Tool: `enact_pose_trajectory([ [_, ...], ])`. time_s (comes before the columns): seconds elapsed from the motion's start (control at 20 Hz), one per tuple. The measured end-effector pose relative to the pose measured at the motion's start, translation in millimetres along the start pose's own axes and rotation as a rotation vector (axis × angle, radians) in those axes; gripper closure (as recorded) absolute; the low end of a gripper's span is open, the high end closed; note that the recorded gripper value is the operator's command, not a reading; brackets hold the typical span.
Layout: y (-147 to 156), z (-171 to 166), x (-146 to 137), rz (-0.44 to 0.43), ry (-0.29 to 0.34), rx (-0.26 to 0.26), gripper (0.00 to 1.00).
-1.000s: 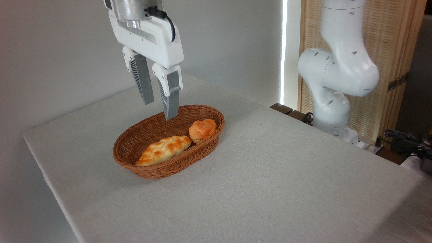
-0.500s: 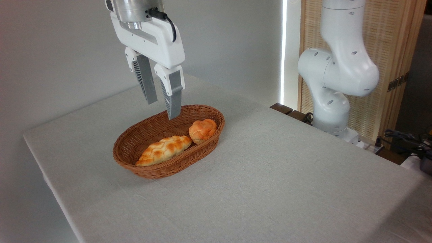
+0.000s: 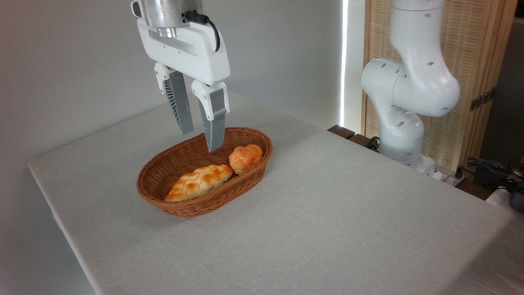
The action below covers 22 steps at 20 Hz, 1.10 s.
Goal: Put bread into the basket
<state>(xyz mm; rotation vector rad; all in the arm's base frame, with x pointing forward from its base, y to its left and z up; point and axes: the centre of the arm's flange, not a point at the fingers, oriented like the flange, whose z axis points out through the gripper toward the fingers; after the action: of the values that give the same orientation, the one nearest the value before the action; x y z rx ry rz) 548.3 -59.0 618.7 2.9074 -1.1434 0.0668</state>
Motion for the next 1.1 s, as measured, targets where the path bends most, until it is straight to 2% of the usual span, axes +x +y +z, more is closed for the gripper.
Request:
enact_pose_trajectory([
  [0.7, 0.3, 4.0, -5.7, -0.004, -0.034, -0.015, 0.00],
  [1.1, -1.2, 2.9, -7.7, -0.007, -0.033, -0.016, 0.00],
])
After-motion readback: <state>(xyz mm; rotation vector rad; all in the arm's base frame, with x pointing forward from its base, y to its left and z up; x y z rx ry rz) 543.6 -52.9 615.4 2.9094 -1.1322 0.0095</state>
